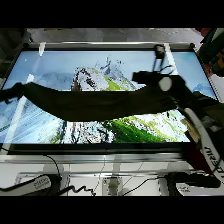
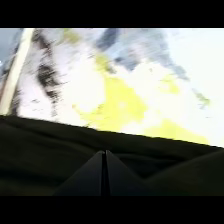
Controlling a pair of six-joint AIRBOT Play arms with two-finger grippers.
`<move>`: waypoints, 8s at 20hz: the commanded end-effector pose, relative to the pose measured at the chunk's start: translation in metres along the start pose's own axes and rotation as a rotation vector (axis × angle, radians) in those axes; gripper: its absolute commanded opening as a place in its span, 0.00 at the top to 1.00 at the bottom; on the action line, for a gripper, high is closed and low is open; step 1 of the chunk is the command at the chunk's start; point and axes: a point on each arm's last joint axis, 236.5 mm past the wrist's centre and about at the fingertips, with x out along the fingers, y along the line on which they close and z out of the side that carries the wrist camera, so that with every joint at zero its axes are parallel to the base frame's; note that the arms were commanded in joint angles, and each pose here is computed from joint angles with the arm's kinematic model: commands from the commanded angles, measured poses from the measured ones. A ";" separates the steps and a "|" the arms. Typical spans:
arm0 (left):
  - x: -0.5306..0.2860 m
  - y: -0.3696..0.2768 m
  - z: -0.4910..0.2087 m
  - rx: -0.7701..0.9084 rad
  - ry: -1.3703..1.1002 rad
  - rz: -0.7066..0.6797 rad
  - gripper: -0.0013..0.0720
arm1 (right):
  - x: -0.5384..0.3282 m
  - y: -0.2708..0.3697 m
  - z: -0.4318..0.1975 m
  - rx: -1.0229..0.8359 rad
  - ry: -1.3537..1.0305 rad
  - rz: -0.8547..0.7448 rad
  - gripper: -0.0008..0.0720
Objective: Fold the clothes and pants, and hang the long-sleeved shirts on hangers.
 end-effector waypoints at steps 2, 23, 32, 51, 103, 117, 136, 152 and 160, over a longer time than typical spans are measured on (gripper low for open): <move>-0.075 -0.107 0.021 0.218 -0.102 -0.138 0.95 | 0.050 0.110 -0.051 0.002 0.099 0.166 0.95; -0.030 -0.272 -0.078 0.239 0.119 -0.508 0.95 | 0.092 0.165 -0.087 -0.028 0.285 0.231 0.95; 0.031 -0.380 -0.319 0.365 0.610 -0.719 0.03 | -0.023 -0.044 0.090 0.096 0.013 -0.044 0.95; 0.079 -0.050 -0.230 0.020 0.705 -0.162 0.13 | -0.135 -0.278 -0.042 0.315 0.484 -0.277 0.95; -0.033 -0.111 -0.049 0.315 0.593 0.207 0.95 | 0.101 0.102 -0.109 0.056 0.345 0.194 0.95; -0.018 -0.248 -0.051 0.213 0.510 -0.377 0.95 | 0.151 0.195 -0.154 0.019 0.349 0.279 0.95; 0.110 -0.513 -0.257 0.173 0.384 -0.764 0.01 | -0.045 -0.223 0.022 0.088 0.345 -0.315 0.95; 0.081 -0.445 -0.195 0.521 0.375 -0.714 0.03 | 0.055 -0.121 -0.127 0.648 0.452 0.281 0.00; 0.078 -0.444 -0.203 0.532 0.406 -0.719 0.03 | 0.061 -0.096 -0.084 0.593 0.378 0.318 0.01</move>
